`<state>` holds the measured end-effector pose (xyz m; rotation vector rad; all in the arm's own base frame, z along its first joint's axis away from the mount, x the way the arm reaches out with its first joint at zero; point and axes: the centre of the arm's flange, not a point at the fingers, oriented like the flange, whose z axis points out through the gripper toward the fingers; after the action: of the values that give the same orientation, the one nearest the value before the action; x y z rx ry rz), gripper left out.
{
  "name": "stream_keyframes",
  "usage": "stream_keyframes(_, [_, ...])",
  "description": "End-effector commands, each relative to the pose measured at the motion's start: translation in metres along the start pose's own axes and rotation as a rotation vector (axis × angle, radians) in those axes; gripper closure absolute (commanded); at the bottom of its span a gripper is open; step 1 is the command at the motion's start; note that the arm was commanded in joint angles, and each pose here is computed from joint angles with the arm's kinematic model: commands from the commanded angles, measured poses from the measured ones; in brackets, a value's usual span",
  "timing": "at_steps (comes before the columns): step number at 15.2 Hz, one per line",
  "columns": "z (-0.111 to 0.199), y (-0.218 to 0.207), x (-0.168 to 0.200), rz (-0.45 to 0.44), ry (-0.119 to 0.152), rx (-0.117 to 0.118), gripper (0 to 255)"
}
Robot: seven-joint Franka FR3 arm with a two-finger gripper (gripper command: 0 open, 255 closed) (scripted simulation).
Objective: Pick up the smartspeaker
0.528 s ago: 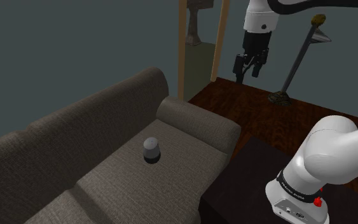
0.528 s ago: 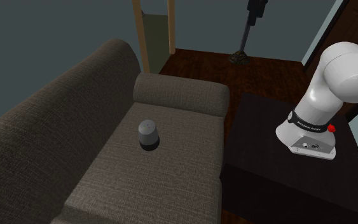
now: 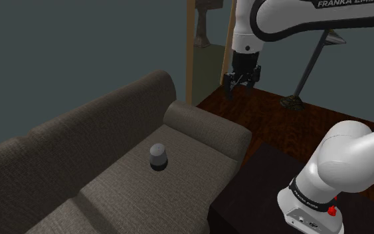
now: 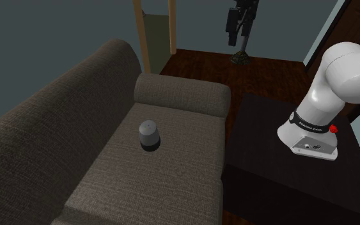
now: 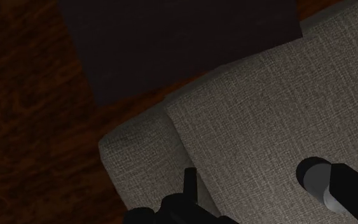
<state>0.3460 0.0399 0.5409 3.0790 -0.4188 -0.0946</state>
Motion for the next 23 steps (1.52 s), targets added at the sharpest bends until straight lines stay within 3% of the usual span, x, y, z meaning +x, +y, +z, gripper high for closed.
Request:
stream_keyframes(1, [0.019, -0.018, 0.008, 0.040, 0.002, 0.000, 0])
stream_keyframes(23, [0.198, -0.197, 0.150, 0.439, 0.010, -0.012, 0])
